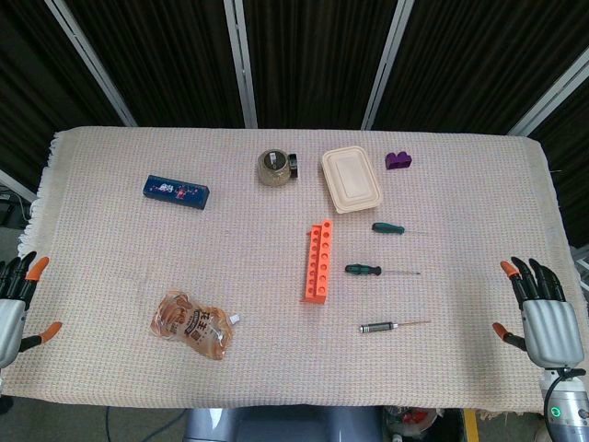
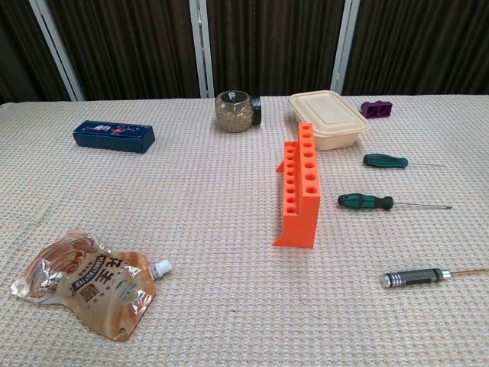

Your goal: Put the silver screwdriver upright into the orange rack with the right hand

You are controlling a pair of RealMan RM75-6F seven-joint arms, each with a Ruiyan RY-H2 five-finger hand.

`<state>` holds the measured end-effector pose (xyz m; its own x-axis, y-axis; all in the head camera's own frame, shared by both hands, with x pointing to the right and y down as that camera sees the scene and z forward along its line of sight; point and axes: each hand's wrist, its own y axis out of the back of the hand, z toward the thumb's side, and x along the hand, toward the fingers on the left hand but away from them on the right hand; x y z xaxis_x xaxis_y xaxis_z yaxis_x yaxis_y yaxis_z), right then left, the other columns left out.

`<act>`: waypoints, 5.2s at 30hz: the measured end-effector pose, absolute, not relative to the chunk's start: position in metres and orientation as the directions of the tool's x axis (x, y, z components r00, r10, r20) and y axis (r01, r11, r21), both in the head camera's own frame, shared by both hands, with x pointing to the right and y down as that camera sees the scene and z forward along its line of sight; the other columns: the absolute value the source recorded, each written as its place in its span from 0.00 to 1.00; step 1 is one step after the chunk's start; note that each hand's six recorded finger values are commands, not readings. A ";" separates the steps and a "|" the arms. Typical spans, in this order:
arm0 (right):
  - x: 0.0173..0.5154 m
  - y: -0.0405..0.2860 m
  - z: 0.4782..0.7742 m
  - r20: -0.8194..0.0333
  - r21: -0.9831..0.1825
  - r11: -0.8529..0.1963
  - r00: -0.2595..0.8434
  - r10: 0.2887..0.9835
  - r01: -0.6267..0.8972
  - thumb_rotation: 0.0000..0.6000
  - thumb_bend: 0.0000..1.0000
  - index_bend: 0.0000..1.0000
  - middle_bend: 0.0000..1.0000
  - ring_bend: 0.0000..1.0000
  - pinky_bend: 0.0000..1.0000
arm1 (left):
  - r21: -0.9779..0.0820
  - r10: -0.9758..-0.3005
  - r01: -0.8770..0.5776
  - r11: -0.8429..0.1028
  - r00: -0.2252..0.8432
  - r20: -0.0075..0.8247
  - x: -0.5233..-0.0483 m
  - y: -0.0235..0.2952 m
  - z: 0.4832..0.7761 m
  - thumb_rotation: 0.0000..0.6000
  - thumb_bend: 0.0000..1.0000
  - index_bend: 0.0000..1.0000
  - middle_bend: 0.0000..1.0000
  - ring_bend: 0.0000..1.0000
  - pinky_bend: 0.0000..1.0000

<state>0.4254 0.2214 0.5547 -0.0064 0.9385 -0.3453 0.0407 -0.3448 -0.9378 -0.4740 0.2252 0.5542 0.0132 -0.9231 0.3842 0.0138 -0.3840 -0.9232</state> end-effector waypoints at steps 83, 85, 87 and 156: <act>0.226 0.229 0.676 -0.681 -0.732 -0.561 0.396 0.616 -0.386 1.00 0.19 0.48 0.17 0.00 0.01 | -0.920 -0.920 0.059 -0.388 0.044 0.391 -0.471 0.175 0.554 1.00 0.13 0.14 0.00 0.00 0.00; 0.222 0.230 0.677 -0.682 -0.731 -0.567 0.398 0.613 -0.380 1.00 0.20 0.48 0.16 0.00 0.00 | -0.918 -0.918 0.058 -0.391 0.042 0.394 -0.472 0.175 0.555 1.00 0.13 0.14 0.00 0.00 0.00; 0.219 0.230 0.677 -0.682 -0.731 -0.571 0.401 0.612 -0.373 1.00 0.20 0.48 0.15 0.00 0.00 | -0.918 -0.918 0.059 -0.393 0.040 0.395 -0.473 0.175 0.555 1.00 0.13 0.14 0.00 0.00 0.00; 0.248 0.127 0.593 -0.615 -0.364 -0.695 0.401 0.679 0.620 1.00 0.31 0.64 0.19 0.00 0.00 | -0.878 -0.863 0.070 -0.474 0.162 0.479 -0.435 0.197 0.580 1.00 0.13 0.12 0.00 0.00 0.00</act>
<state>0.2476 0.1269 0.5927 0.4007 0.6793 -0.6148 0.6203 -0.6950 -0.3636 -0.4350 0.1969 0.5796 0.1623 -0.8628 0.4789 0.0701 -0.4740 -0.8777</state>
